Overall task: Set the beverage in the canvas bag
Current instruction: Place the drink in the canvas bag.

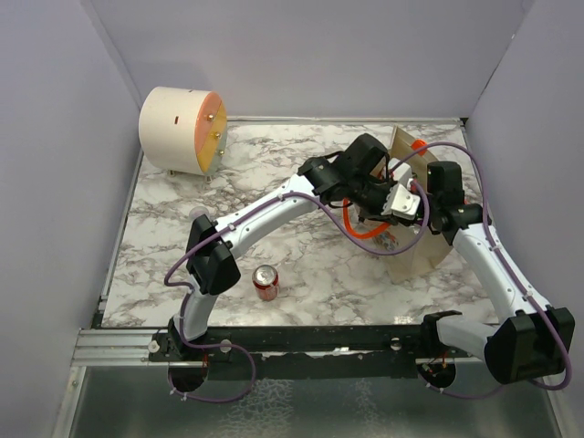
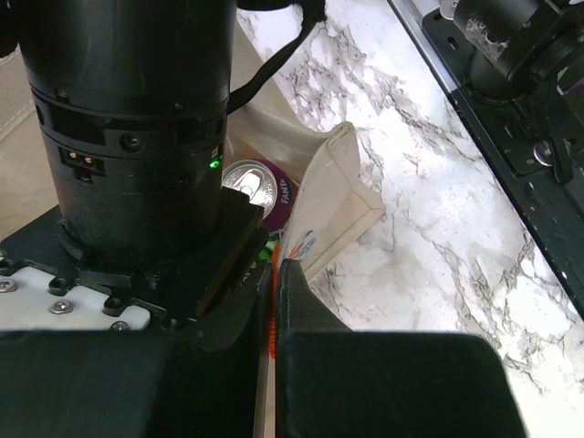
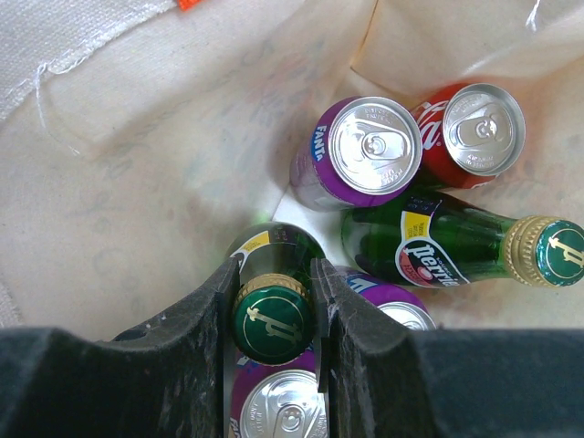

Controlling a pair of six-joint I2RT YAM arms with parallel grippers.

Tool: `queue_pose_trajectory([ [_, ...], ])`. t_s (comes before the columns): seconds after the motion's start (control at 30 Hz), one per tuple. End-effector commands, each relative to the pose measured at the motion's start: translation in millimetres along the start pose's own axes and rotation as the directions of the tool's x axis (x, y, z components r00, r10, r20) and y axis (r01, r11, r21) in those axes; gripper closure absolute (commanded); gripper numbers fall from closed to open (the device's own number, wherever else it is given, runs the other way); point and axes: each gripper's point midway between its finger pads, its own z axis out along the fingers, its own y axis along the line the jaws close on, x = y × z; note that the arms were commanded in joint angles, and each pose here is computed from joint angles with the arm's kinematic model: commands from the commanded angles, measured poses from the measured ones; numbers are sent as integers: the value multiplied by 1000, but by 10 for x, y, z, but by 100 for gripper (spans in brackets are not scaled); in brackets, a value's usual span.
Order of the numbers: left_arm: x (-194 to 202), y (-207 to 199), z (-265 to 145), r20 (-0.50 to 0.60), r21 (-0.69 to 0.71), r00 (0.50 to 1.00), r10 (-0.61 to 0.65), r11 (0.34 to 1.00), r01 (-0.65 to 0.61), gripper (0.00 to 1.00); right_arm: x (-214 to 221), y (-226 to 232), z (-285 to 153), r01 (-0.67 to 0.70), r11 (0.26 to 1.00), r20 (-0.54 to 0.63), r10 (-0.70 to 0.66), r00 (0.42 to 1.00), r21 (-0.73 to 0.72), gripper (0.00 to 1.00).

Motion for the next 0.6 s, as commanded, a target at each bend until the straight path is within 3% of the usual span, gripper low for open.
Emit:
queue_pose_trajectory([
  [0.0,-1062,157,-391,244,-95,944,223,974,-206,100,759,254,-17,-66,995,-263,45,964,-70,99],
  [0.57,-1302,87,-574,284,-113,920,269,963,-246,100,809,367,-38,-110,988,-277,76,958,-108,99],
])
